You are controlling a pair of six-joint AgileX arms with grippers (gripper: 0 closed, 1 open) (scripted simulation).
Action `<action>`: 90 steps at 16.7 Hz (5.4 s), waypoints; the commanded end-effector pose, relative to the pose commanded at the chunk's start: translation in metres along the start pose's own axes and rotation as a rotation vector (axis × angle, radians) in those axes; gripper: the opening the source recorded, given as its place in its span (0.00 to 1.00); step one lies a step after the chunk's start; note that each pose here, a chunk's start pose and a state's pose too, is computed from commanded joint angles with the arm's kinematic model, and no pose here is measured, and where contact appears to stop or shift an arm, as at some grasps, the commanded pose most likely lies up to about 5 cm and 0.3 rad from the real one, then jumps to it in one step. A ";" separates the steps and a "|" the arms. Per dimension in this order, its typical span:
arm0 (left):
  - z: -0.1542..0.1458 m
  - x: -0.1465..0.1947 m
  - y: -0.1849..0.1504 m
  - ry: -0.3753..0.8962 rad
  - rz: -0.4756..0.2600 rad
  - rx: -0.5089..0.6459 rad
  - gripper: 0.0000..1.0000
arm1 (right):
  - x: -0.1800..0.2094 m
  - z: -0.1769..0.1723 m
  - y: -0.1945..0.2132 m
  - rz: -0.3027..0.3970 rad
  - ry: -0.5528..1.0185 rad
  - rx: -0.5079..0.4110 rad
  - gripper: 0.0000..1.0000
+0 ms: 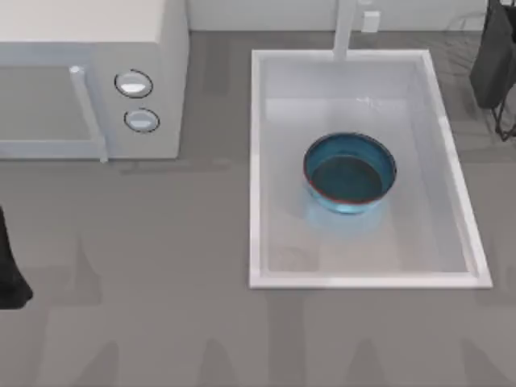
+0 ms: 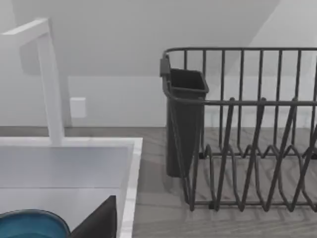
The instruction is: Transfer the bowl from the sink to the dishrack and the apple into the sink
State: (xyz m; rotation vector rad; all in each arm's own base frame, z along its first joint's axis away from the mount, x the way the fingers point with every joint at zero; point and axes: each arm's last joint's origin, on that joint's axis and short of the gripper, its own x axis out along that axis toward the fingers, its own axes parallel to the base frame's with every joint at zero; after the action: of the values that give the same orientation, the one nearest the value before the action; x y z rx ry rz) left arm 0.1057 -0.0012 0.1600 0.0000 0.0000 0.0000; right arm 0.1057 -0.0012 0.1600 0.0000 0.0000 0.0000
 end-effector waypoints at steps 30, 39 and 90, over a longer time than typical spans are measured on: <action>0.000 0.000 0.000 0.000 0.000 0.000 1.00 | 0.312 0.013 0.208 0.000 1.572 0.095 1.00; 0.000 0.000 0.000 0.000 0.000 0.000 1.00 | 0.352 -0.015 0.269 -0.009 1.372 0.007 1.00; 0.000 0.000 0.000 0.000 0.000 0.000 1.00 | 0.239 0.071 0.318 -0.007 1.363 0.014 0.00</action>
State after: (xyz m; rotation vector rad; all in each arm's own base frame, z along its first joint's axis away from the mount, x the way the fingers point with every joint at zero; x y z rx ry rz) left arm 0.1057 -0.0012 0.1600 0.0000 0.0000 0.0000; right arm 0.3442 0.3169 0.2311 0.0144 1.3631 -0.0071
